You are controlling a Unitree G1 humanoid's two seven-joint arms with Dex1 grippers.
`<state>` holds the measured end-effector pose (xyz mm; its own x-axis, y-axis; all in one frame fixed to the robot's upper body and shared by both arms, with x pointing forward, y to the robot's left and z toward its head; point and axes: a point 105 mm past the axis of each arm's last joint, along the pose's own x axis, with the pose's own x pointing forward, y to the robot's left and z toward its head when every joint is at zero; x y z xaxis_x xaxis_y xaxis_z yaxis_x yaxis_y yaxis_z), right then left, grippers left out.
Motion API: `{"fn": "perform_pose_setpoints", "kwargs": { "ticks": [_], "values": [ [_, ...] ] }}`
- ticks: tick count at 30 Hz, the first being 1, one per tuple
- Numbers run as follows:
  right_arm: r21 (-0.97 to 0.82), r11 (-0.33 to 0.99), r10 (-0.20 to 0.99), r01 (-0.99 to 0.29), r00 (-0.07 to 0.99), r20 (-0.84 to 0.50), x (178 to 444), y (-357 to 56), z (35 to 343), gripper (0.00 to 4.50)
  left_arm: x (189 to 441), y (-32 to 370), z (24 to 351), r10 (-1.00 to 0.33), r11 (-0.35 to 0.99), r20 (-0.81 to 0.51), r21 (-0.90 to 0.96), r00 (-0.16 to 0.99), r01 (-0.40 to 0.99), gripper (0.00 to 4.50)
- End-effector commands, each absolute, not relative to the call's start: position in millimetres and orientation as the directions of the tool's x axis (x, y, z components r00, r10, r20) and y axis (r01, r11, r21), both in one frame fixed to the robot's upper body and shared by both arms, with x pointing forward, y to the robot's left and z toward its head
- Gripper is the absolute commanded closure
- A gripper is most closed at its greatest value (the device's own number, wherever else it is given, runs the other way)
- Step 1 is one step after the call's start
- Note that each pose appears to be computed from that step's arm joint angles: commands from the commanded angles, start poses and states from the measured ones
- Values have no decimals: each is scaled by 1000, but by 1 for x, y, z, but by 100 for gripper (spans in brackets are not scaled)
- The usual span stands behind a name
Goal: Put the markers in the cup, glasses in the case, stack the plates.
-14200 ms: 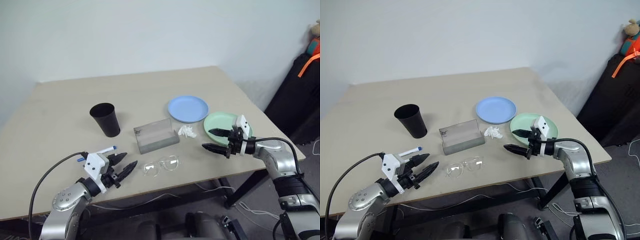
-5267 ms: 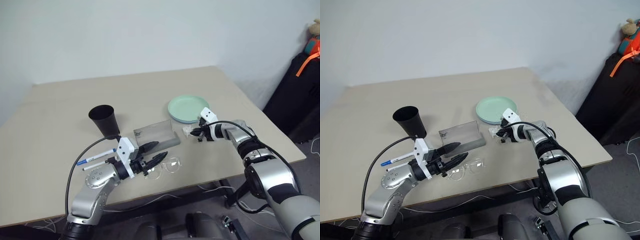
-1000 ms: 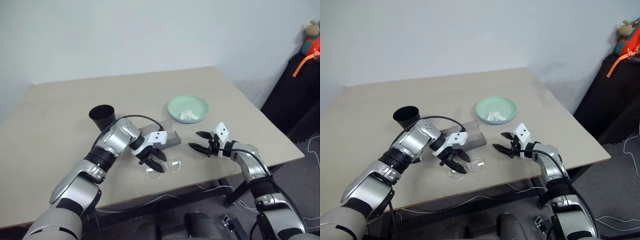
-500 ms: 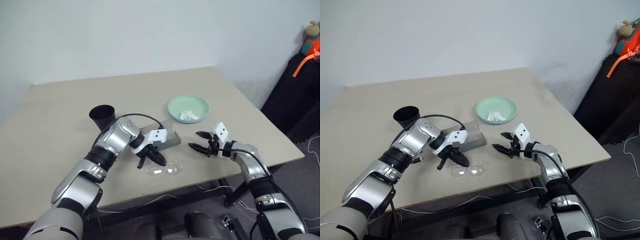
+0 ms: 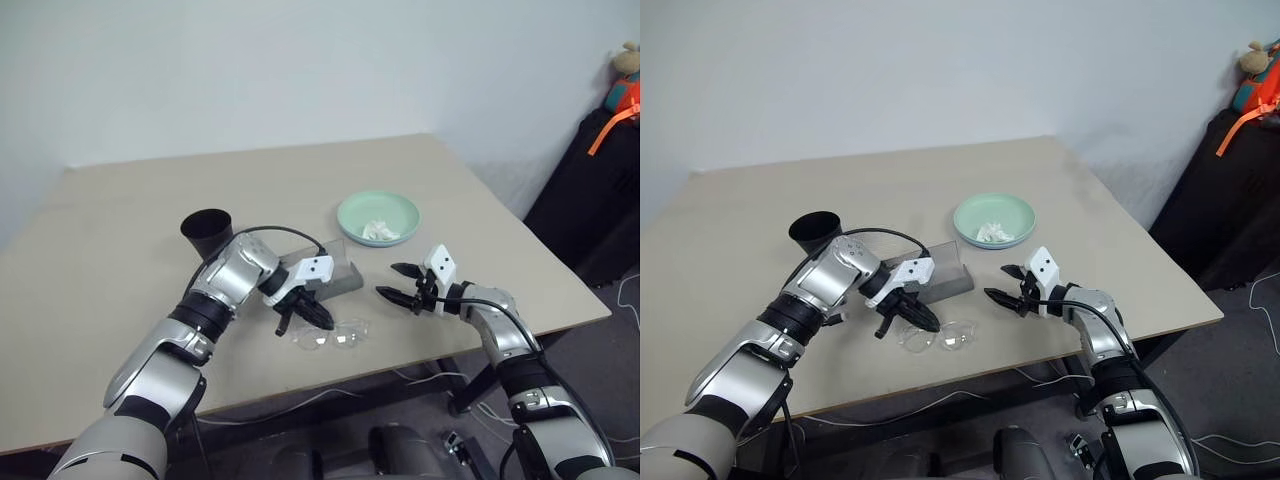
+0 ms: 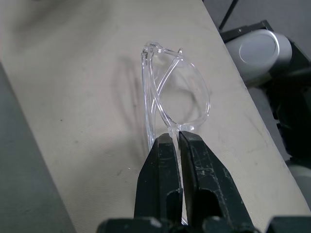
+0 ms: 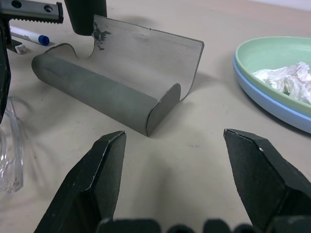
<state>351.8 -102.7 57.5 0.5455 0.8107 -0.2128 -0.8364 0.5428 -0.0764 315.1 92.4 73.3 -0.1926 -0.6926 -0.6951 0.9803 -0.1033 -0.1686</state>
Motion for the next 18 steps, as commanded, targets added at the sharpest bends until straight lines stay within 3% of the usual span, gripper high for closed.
{"fn": "perform_pose_setpoints", "kwargs": {
  "ticks": [1,9,14,18],
  "values": [
    [-122,541,815,-832,554,-167,358,-102,75,101,322,85,98,-745,-118,-648,-110,-161,987,448],
    [-133,556,804,-820,572,-166,362,-106,77,101,324,80,121,-801,-120,-583,-71,-139,990,448],
    [-151,588,775,-795,607,-178,370,-114,77,101,342,80,155,-862,-55,-507,71,-12,996,448],
    [-153,586,776,-796,605,-177,371,-113,78,101,355,81,162,-867,-5,-494,149,70,989,448]
  ]
}}
